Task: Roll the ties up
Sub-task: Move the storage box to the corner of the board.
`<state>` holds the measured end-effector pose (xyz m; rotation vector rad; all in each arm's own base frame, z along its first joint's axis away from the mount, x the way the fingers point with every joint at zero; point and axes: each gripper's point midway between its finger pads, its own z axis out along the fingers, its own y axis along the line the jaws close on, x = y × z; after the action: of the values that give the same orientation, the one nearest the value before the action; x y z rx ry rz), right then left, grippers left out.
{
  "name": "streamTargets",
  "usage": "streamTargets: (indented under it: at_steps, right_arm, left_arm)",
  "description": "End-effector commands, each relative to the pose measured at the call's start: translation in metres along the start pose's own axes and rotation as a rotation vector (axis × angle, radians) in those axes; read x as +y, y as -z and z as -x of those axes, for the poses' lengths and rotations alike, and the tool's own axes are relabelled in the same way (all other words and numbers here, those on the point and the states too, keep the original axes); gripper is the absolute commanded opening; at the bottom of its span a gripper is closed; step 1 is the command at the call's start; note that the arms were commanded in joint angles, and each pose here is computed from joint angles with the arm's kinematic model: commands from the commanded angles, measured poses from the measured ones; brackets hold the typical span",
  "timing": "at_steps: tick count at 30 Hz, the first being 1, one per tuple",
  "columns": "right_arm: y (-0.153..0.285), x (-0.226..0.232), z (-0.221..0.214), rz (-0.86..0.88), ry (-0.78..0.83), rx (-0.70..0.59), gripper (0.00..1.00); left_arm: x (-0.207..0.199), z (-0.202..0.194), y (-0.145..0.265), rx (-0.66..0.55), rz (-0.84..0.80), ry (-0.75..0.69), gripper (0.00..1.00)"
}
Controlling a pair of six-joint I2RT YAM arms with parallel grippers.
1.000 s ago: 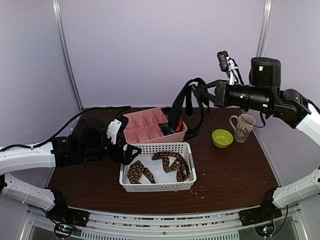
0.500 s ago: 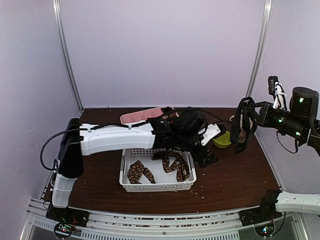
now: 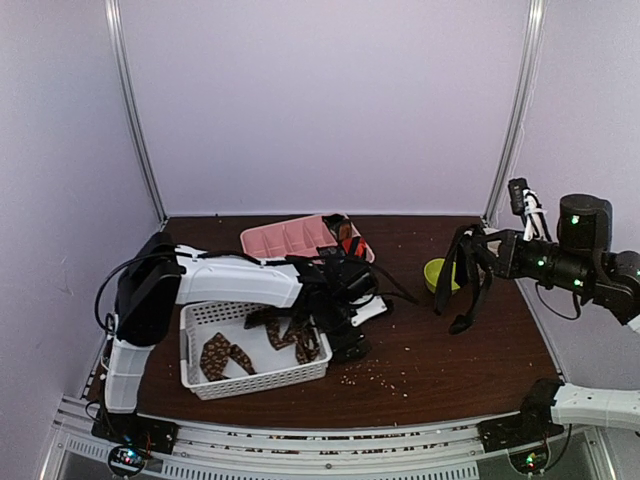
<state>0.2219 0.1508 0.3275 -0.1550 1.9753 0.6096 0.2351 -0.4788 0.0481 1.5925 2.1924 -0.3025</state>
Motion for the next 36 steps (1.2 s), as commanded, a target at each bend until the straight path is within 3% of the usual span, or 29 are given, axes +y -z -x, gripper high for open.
streamTargets:
  at_steps: [1, 5, 14, 18, 26, 33, 36]
  right_arm:
    - [-0.016, 0.038, -0.001, 0.202, -0.032, 0.019, 0.00]
    - [-0.033, 0.058, -0.014, 0.294, -0.049, 0.077, 0.00]
    - [-0.060, 0.117, -0.037, 0.452, -0.021, 0.190, 0.00]
    - [-0.069, 0.152, -0.055, 0.521, 0.020, 0.271, 0.00]
    - [-0.060, 0.164, -0.082, 0.574, 0.055, 0.360, 0.00]
    - [-0.085, 0.157, -0.152, 0.564, 0.050, 0.575, 0.00]
    - [-0.087, 0.164, -0.149, 0.575, 0.026, 0.546, 0.00]
  left_arm:
    - [0.046, -0.075, 0.028, 0.135, 0.115, 0.132, 0.92]
    - [0.080, -0.133, 0.049, 0.197, 0.204, 0.263, 0.91]
    - [0.135, -0.218, 0.105, 0.156, 0.349, 0.577, 0.90]
    - [0.149, -0.214, 0.128, 0.060, 0.412, 0.629, 0.93]
    - [0.144, -0.145, 0.208, -0.342, 0.368, 0.586, 0.98]
    - [0.131, -0.122, 0.231, -0.461, 0.339, 0.520, 0.98]
    - [0.127, -0.117, 0.231, -0.491, 0.317, 0.521, 0.98]
